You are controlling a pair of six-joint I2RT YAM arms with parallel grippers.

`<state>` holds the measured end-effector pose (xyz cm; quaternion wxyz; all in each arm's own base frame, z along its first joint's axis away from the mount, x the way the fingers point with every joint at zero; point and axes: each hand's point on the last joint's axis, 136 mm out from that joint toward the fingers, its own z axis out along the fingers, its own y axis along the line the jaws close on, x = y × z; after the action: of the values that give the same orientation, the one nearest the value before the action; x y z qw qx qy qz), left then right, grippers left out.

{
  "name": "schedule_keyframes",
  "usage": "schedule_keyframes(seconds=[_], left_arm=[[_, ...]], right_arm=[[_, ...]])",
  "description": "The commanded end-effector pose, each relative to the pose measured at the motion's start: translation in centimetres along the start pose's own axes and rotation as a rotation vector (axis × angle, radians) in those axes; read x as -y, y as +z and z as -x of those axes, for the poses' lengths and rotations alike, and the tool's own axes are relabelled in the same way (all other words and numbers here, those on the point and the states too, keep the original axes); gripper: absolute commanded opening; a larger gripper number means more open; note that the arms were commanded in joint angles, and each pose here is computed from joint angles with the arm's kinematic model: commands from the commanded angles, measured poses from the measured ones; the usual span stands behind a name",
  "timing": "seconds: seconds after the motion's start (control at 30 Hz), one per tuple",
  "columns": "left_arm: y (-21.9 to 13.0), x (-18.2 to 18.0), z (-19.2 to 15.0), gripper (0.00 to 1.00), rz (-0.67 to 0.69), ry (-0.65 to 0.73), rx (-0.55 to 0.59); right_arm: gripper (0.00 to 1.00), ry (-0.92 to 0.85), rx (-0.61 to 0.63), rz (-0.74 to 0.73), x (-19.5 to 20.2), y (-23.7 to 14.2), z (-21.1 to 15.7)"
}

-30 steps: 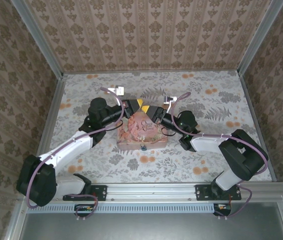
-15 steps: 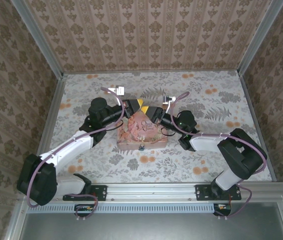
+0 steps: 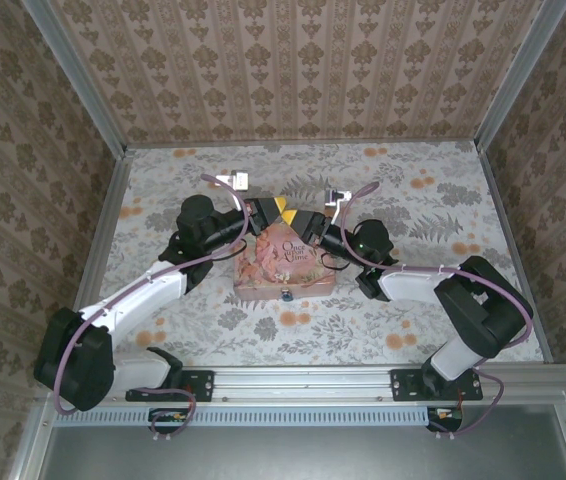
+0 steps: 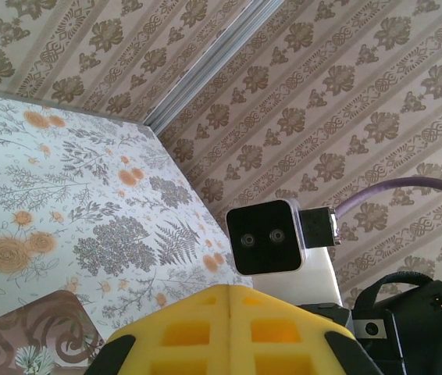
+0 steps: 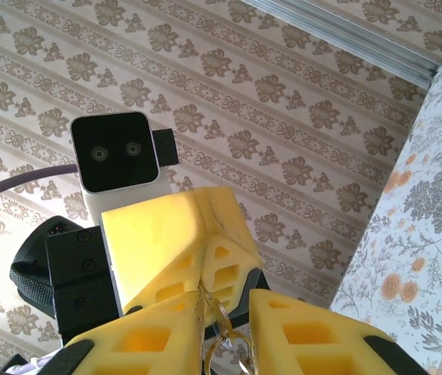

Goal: Unlock the padlock with the key

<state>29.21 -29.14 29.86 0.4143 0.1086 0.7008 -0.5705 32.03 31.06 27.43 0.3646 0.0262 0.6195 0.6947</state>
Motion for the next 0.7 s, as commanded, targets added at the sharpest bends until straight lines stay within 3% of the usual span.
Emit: schedule_keyframes(seconds=[0.0,0.27,0.4,0.5,0.67], left_arm=[[0.04,0.48,-0.22,0.0,-0.031,0.0,-0.003],[0.13,0.29,-0.33,0.0,-0.026,-0.002,-0.002],[0.18,0.2,-0.27,0.0,-0.023,-0.004,0.002],[0.26,0.16,-0.26,0.0,-0.022,-0.007,0.003],[0.38,0.18,-0.3,0.0,-0.024,-0.009,0.002]], right_arm=[[0.24,-0.013,0.005,0.055,-1.4,0.65,0.49],[0.16,-0.011,0.0,0.057,-1.36,0.72,0.29],[0.16,-0.009,-0.007,0.058,-1.34,0.78,0.07],[0.25,-0.012,-0.013,0.063,-1.48,0.8,-0.1],[0.22,-0.011,-0.014,0.06,-1.37,0.75,-0.17]])
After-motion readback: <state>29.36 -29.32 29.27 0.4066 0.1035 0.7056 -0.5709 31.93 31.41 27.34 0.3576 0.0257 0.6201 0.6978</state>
